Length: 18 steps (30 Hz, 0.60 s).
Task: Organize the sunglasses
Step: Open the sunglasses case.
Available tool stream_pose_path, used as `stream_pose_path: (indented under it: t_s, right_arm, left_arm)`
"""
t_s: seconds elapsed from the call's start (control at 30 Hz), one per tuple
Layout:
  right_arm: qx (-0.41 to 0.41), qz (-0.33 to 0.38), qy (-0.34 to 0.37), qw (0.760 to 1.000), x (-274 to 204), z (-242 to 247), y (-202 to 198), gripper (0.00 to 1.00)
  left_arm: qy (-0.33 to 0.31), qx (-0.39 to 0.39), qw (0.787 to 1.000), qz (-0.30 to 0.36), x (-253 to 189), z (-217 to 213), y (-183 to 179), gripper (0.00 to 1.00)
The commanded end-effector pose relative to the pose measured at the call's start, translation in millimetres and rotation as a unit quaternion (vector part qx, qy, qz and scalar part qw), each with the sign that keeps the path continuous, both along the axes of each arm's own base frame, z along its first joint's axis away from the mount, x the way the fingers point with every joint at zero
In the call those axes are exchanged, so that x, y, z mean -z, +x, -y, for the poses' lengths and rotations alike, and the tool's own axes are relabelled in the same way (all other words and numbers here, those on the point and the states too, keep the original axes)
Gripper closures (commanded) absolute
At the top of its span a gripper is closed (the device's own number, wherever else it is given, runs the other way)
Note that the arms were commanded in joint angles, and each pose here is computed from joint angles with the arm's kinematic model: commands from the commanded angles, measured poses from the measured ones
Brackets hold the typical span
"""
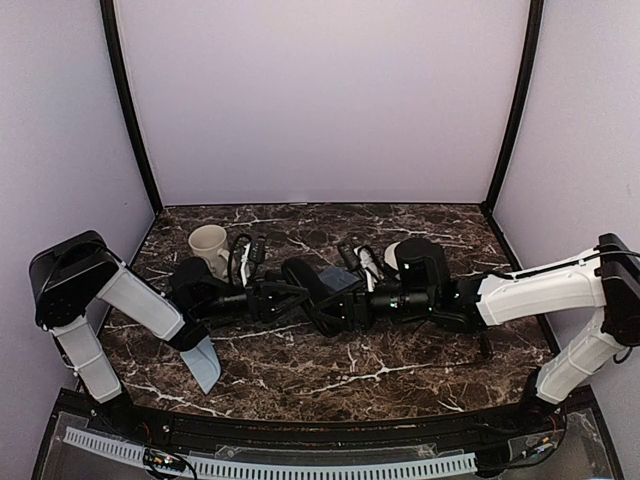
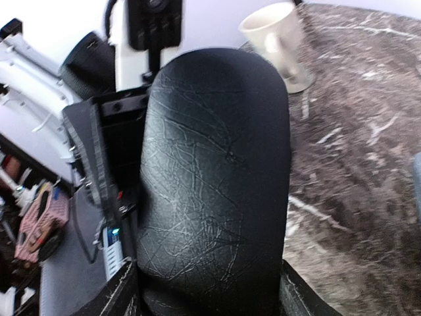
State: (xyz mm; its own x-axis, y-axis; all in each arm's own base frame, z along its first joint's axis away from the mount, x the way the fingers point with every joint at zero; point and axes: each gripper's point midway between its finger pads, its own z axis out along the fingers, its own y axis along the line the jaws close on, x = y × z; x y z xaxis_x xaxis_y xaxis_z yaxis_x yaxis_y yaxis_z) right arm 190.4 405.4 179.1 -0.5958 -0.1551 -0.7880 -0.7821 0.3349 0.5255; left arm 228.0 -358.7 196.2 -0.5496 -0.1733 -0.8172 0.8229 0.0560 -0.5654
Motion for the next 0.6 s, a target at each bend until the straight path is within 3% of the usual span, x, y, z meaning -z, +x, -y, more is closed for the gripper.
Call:
stream_pose_path:
  t_s: [0.0, 0.57]
  right_arm:
    - [-0.098, -0.041, 0.030, 0.994, -28, -11, -39, 0.47]
    - [-0.082, -0.064, 0.047, 0.993, -54, -13, -28, 0.49]
  left_arm:
    - [-0.025, 0.015, 0.999, 0.031, -22, 0, -5, 0.14]
    - [-0.054, 0.029, 0.995, 0.076, -53, -16, -29, 0.10]
